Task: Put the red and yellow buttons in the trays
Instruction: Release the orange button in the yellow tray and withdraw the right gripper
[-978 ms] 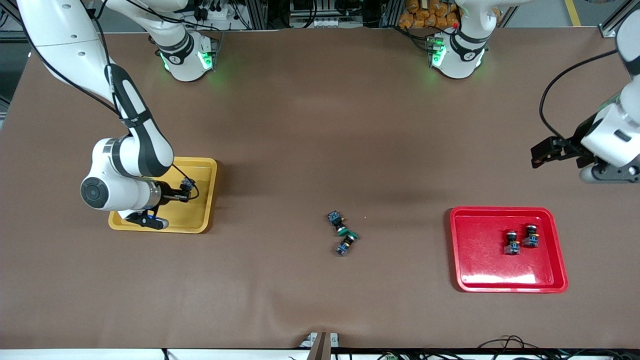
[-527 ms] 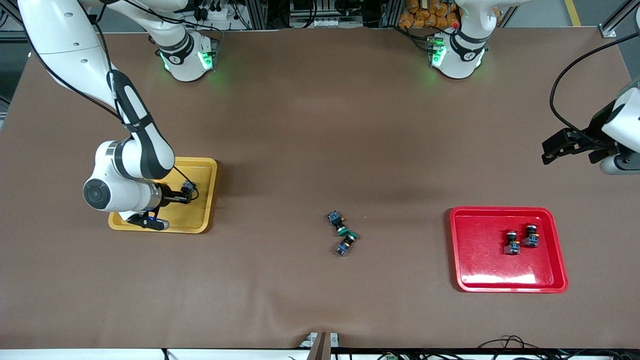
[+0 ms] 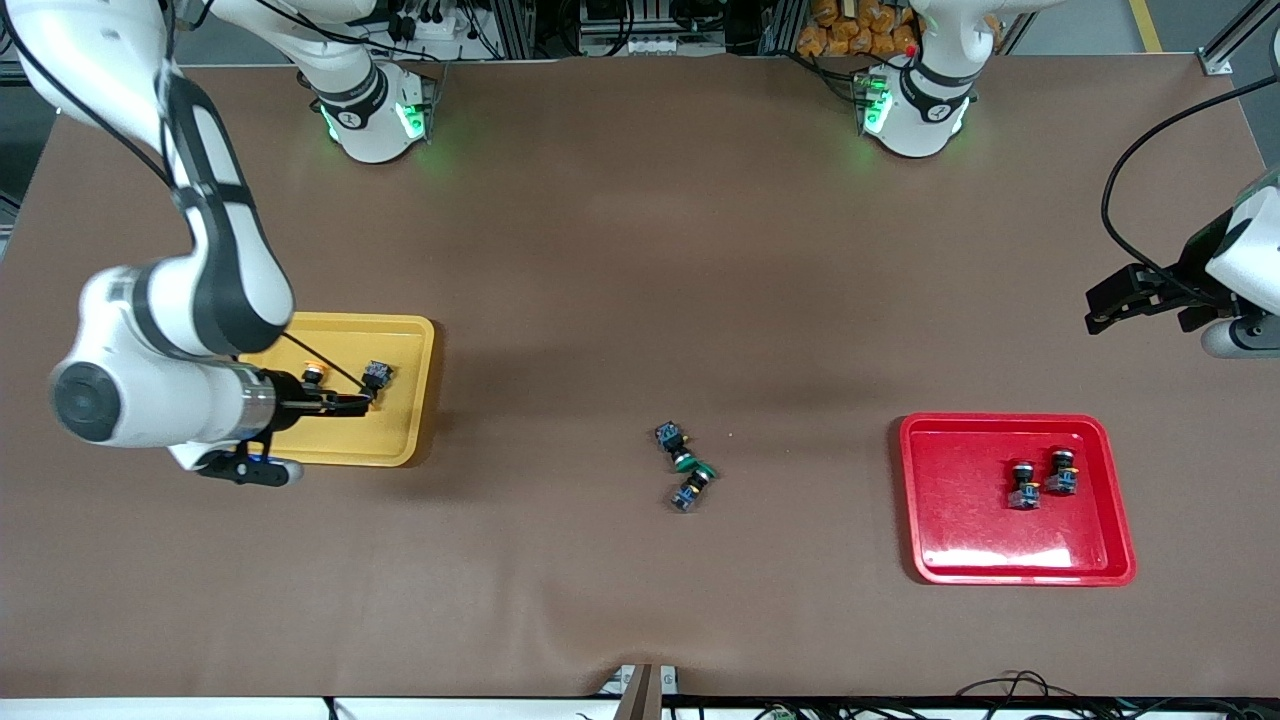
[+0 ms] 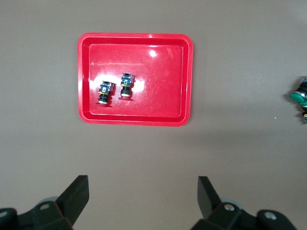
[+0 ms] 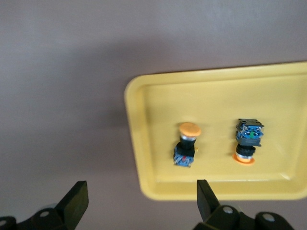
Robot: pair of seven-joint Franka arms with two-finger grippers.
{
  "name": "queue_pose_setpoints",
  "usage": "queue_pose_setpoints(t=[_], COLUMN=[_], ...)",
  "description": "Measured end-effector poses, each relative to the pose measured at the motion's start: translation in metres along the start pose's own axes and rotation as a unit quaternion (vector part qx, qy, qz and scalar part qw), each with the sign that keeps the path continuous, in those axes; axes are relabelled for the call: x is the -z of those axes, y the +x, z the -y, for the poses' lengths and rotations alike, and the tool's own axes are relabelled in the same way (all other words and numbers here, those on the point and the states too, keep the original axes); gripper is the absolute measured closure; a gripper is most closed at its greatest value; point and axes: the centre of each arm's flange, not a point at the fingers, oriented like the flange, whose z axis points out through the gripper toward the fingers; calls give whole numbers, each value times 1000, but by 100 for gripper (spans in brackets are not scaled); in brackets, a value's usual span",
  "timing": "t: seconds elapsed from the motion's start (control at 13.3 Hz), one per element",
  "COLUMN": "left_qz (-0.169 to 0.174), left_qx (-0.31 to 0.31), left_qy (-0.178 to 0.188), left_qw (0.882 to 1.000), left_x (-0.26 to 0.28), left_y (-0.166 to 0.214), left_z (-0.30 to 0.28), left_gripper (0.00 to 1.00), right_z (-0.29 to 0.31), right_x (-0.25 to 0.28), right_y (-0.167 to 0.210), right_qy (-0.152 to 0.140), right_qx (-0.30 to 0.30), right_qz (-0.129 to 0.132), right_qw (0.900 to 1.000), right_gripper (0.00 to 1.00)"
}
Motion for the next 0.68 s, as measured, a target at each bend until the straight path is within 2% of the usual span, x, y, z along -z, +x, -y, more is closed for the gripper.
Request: queue_pose_setpoints(t=[0.23, 0.45, 0.68], left_qz=[0, -1, -1], left_qx=[0, 0, 0], left_qy=[0, 0, 0], left_qw=[1000, 1000, 1000], left_x=[0, 1, 1], left_y=[0, 1, 1], left_z=[0, 0, 0], left_gripper=[0, 0, 0], right_z=[15, 41, 26], right_x=[82, 150, 200], right_y=[-23, -65, -110], right_qy=[-3, -1, -2], right_qx=[21, 57, 57], right_qz=[-9, -27, -29], right_qw=[1000, 998, 998], right_gripper=[0, 0, 0])
